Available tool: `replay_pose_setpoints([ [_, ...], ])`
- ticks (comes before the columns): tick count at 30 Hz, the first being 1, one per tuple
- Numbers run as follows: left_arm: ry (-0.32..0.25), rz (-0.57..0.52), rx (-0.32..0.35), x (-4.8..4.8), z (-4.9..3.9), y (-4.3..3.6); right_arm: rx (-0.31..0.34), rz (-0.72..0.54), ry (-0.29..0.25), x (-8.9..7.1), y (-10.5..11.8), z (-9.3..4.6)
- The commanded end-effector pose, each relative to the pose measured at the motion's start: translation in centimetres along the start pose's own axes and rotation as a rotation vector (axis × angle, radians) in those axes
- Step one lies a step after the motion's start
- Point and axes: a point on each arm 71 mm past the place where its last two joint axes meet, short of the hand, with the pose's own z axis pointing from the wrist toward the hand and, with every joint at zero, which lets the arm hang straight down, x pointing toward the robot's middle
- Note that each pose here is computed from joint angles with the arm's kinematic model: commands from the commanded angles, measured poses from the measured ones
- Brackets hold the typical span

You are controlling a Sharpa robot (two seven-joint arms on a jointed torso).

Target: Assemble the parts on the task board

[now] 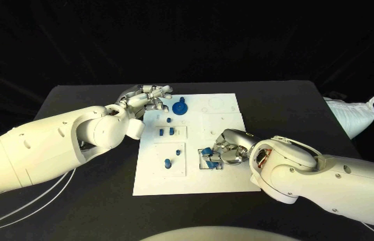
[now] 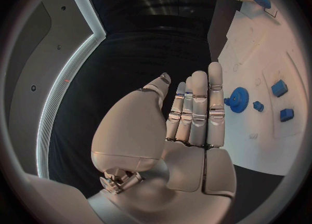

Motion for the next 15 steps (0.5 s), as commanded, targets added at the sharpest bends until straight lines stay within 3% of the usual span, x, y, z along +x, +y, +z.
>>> replay_pose_setpoints([
  [1,0.023,-0.002,0.006,0.33,0.04,-0.05,0.008,-0.049,0.019,0.26,0.12,0.06],
  [15,0.024,-0.002,0.003,0.32,0.04,-0.04,-0.009,-0.105,-0.071,-0.36,0.18,0.11],
])
